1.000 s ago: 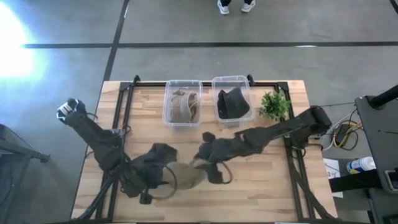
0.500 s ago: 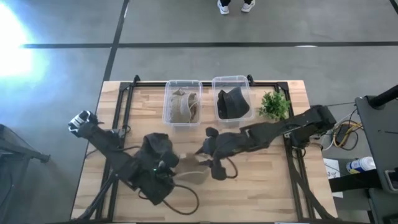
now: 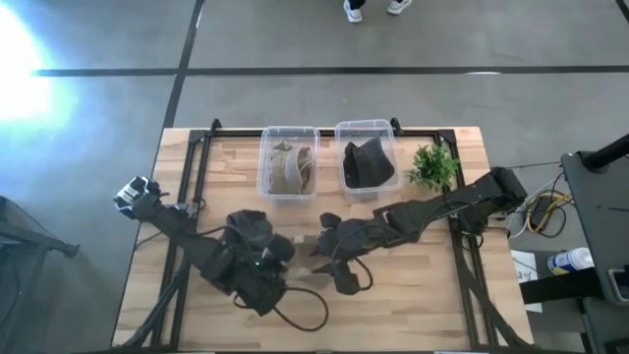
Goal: Pick & Place hat
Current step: Put the brown cap into the left transparent bin
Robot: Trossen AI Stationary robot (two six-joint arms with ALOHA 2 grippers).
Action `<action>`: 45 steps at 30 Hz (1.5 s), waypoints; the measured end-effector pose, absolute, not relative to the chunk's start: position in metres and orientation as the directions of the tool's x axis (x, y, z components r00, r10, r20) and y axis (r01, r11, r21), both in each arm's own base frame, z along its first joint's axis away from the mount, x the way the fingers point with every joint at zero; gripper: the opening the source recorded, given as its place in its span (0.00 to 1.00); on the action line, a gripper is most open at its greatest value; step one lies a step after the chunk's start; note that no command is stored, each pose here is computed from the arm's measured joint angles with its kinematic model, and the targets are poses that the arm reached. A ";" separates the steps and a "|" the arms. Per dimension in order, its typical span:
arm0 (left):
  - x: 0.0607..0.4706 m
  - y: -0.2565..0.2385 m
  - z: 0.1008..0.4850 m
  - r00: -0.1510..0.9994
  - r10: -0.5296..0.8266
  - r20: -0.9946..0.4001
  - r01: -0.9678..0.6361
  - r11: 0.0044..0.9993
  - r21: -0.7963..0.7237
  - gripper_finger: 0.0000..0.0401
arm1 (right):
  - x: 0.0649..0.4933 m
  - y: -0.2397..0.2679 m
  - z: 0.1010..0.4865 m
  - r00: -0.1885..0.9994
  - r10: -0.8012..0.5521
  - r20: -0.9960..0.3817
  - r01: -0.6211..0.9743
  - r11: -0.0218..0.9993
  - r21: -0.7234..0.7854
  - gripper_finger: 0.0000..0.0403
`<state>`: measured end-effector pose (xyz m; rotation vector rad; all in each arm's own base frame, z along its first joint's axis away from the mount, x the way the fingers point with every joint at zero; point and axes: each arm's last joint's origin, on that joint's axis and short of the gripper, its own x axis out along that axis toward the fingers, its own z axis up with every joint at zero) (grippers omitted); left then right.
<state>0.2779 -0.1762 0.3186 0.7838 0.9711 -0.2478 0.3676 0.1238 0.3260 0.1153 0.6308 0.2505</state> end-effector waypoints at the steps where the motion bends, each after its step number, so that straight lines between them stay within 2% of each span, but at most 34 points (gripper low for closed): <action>1: 0.278 -0.176 0.318 0.558 0.148 -0.817 0.519 0.706 0.482 0.03 | 0.365 0.123 0.327 0.771 0.260 -0.582 -0.191 0.965 0.179 0.48; 11: 0.278 -0.174 0.319 0.555 0.156 -0.817 0.501 0.722 0.478 0.03 | 0.351 0.116 0.346 0.793 0.247 -0.557 -0.173 0.968 0.183 0.48; 19: 0.285 -0.168 0.320 0.574 0.153 -0.804 0.485 0.728 0.485 0.03 | 0.362 0.128 0.339 0.808 0.295 -0.509 -0.218 0.954 0.206 0.48; 29: 0.293 -0.168 0.328 0.642 0.132 -0.755 0.442 0.742 0.505 0.03 | 0.368 0.133 0.326 0.788 0.294 -0.540 -0.193 0.952 0.236 0.46; 34: 0.293 -0.168 0.332 0.651 0.127 -0.748 0.422 0.759 0.496 0.04 | 0.372 0.135 0.320 0.777 0.290 -0.559 -0.178 0.953 0.247 0.34; 40: 0.292 -0.169 0.332 0.648 0.127 -0.751 0.324 0.847 0.422 0.08 | 0.372 0.132 0.321 0.782 0.286 -0.554 -0.168 0.953 0.254 0.07; 45: 0.290 -0.167 0.332 0.636 0.135 -0.760 0.173 0.934 0.311 0.15 | 0.372 0.131 0.321 0.781 0.281 -0.557 -0.160 0.953 0.256 0.04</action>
